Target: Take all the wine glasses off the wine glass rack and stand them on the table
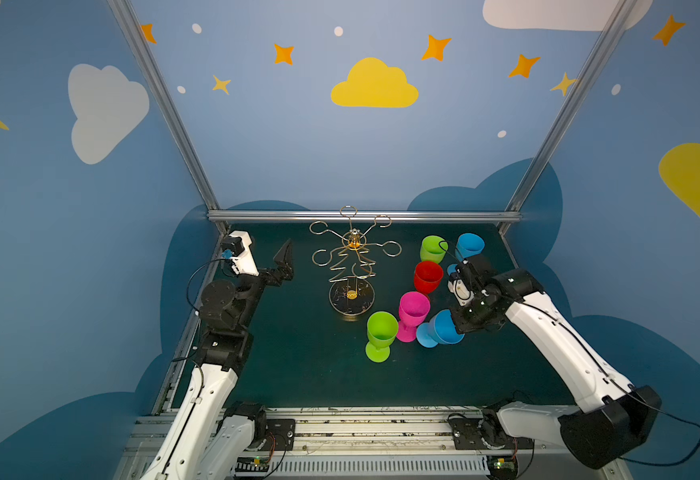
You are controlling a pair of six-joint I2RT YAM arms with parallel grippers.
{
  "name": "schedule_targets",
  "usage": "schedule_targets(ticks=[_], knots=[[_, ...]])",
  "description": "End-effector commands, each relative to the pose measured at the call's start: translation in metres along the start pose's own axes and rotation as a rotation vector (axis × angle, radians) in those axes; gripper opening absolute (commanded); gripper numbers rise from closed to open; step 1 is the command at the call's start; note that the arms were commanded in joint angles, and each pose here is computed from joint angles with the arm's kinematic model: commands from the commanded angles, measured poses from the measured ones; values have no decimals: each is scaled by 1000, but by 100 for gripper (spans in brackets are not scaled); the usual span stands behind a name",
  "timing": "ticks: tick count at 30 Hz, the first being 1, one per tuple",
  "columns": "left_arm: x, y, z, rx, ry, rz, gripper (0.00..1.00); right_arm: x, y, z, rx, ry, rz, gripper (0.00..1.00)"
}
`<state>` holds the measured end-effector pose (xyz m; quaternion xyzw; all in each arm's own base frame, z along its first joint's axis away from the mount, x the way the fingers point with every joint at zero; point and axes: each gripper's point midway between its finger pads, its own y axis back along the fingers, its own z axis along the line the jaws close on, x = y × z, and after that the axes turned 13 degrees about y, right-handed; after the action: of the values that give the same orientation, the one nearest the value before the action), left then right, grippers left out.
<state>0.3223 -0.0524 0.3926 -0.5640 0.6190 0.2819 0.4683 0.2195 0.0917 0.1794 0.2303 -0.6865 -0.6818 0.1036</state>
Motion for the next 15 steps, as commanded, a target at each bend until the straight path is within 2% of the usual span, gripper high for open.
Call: schedule_targets(ticks=[1, 5, 12, 15], knots=[[-5, 2, 1, 1, 17, -17, 100, -2, 4, -3, 10, -61, 40, 2], [-4, 2, 3, -6, 20, -18, 100, -2, 2, -1, 0, -94, 114, 2], [-5, 3, 7, -15, 19, -19, 100, -12, 8, 2, -20, -89, 72, 25], [-4, 4, 9, -20, 21, -19, 100, -16, 13, 3, -30, -88, 50, 30]])
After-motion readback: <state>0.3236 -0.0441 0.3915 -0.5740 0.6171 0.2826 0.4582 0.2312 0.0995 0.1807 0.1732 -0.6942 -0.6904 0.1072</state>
